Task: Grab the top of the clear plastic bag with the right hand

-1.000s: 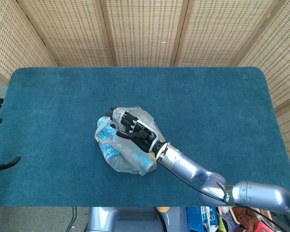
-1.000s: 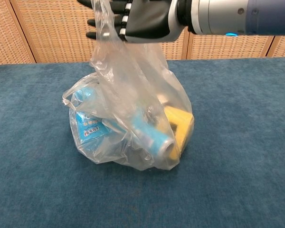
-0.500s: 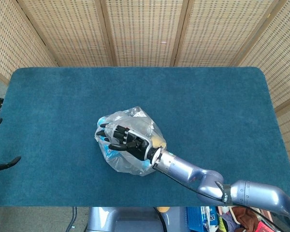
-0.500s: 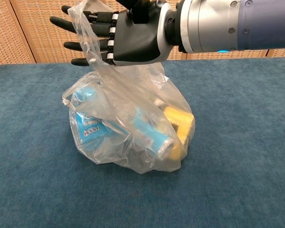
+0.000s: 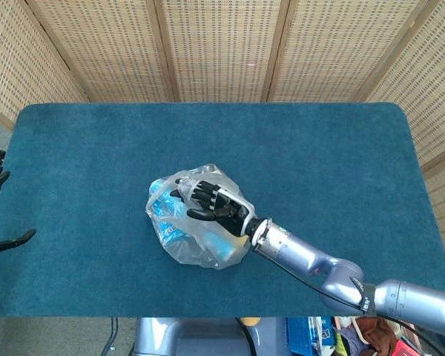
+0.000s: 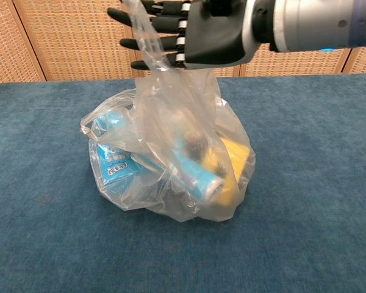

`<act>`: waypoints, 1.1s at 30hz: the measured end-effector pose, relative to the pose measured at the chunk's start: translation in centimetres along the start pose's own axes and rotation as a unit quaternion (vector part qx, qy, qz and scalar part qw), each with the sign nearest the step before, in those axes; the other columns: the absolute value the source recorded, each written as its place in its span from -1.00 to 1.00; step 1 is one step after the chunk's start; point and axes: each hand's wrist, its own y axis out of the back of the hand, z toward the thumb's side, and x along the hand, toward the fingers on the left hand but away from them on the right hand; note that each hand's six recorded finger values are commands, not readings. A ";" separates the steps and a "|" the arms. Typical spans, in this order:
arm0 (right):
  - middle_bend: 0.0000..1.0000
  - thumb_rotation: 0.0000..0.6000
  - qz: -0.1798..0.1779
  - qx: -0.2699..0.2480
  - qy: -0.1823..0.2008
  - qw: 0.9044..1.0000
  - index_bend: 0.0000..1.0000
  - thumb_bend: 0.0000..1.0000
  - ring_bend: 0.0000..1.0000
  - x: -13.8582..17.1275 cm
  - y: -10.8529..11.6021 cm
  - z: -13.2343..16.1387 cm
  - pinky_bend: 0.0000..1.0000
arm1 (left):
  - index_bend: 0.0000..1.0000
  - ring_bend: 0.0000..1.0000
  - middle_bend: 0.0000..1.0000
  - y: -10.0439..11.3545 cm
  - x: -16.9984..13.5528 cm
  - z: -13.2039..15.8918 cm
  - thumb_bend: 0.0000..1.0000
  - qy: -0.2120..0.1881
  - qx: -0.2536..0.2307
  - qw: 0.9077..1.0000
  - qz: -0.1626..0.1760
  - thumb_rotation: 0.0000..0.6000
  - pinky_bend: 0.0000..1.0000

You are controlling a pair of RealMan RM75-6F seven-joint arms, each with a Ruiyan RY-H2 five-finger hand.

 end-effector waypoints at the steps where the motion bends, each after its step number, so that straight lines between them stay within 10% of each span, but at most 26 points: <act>1: -0.39 1.00 -0.003 0.002 0.001 1.000 -0.56 -0.52 -0.72 0.3 0.2 0.1 -1.00 | -1.00 -1.00 -1.00 -0.1 0.5 -0.1 -0.66 -0.013 0.006 1.000 0.002 1.00 -1.00; 13: -0.39 1.00 -0.017 0.001 0.013 1.000 -0.56 -0.50 -0.72 1.8 1.5 1.7 -1.00 | -1.00 -1.00 -1.00 -3.7 6.2 -0.6 -0.63 -0.155 0.077 0.985 -0.014 1.00 -1.00; 33: -0.39 1.00 -0.026 -0.004 0.022 0.999 -0.56 -0.48 -0.72 2.3 2.4 2.8 -1.00 | -0.93 -1.00 -1.00 -14.2 11.9 7.2 -0.60 -0.261 0.021 0.965 -0.028 1.00 -1.00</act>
